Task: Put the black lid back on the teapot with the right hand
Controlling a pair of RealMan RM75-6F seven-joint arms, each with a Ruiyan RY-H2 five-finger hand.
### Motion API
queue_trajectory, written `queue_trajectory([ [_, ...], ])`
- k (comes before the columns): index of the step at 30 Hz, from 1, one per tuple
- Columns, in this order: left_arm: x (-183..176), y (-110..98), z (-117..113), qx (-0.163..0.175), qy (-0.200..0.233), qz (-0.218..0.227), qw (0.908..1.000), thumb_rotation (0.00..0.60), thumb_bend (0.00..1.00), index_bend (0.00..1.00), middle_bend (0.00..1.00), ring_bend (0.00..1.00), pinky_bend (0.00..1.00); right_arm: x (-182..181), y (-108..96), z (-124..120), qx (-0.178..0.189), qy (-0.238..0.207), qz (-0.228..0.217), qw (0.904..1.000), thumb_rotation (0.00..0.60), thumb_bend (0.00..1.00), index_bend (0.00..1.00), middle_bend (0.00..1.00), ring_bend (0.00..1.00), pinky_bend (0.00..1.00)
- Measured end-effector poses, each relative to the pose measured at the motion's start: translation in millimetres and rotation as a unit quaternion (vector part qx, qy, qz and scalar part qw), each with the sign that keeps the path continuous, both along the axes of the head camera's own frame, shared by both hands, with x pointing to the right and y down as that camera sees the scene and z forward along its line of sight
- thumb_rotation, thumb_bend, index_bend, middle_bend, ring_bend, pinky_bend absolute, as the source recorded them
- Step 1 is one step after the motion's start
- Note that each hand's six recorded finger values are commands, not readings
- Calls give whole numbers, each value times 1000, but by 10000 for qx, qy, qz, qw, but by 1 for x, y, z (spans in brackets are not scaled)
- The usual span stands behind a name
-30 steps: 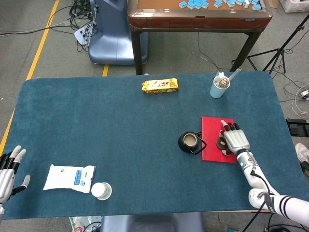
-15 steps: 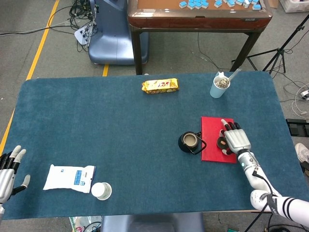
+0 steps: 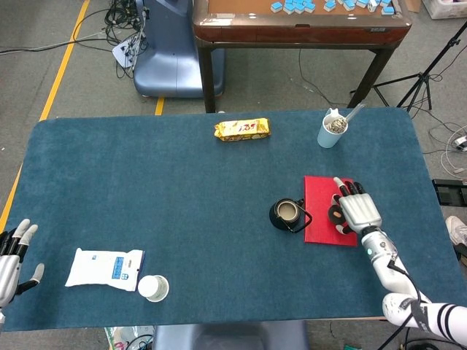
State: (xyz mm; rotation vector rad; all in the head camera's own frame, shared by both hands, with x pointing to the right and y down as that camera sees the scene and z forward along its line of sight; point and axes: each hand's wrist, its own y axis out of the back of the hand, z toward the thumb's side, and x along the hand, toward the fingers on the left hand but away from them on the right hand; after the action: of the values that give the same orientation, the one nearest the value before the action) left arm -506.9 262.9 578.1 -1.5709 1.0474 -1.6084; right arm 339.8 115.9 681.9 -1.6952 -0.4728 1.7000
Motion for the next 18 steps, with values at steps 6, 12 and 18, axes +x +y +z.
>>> queue_trajectory([
  [6,1,1,-3,24,-4,34,10000,600,385,0,0,0,0,-11,-7,-12,82,-58,-48,9999,600,237,408,0,0,0],
  [12,-2,2,-5,43,2,0,10000,600,385,0,0,0,0,-27,-15,-17,124,-117,-129,9998,600,237,408,0,0,0],
  [18,-6,4,-6,49,9,-33,10000,600,384,0,0,0,0,-44,-20,-15,103,-167,-201,9996,600,238,408,0,0,0],
])
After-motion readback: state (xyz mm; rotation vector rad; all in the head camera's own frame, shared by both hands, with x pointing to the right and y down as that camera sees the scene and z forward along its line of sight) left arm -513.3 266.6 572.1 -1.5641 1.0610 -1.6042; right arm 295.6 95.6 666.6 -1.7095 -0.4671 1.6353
